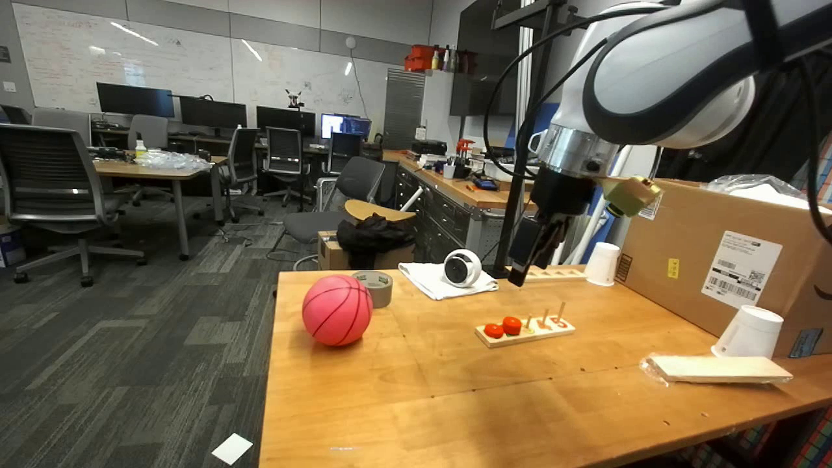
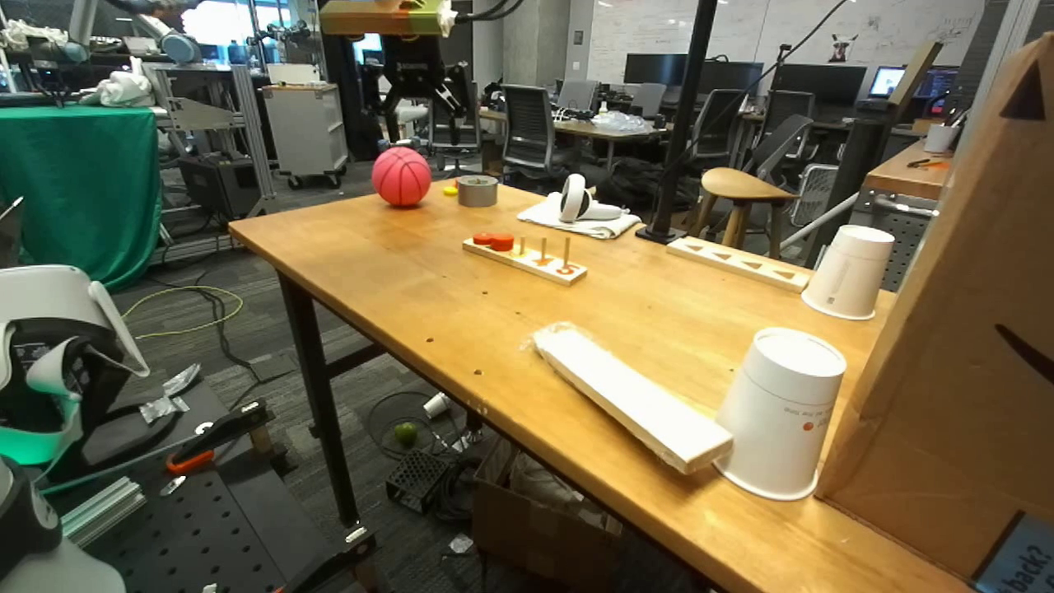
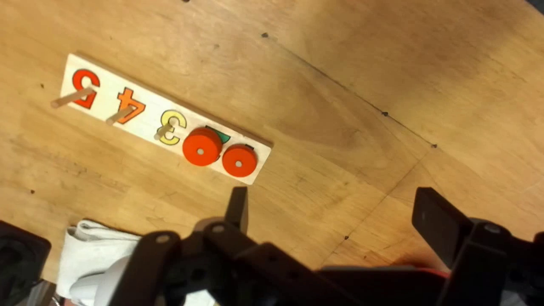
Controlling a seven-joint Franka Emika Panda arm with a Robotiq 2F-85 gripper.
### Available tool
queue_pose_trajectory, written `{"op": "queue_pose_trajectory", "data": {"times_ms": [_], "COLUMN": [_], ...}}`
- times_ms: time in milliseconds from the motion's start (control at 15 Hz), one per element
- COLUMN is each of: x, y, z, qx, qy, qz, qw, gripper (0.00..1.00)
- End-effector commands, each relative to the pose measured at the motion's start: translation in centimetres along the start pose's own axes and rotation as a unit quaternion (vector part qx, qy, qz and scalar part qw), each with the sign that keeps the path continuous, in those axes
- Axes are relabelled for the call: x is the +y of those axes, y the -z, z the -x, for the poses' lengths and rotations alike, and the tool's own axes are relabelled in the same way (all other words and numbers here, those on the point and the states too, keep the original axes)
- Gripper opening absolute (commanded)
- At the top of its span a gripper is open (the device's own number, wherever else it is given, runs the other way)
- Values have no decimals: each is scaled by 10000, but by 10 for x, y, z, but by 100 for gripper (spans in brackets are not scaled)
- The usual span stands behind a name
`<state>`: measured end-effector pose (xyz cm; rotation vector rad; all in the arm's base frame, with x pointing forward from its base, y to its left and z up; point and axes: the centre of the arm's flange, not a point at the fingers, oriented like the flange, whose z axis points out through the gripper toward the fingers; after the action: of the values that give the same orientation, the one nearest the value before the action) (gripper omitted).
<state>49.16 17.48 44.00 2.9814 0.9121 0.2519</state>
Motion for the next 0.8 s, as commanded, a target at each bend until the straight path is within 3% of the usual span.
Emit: {"op": "queue_pose_trajectory", "data": {"times_ms": [0,333,667,733], "x": [19,23,21,16], "y": [0,-12,-23,-29], "z": [-37,-69,-78,-66], "qx": [-69,-55,-137,-125], "qy": [996,2302,3551,3092], "qz": [-77,-217,-290,-322], "qw": [9950,9729,9343,9504], "gripper": [100,100,100,100]}}
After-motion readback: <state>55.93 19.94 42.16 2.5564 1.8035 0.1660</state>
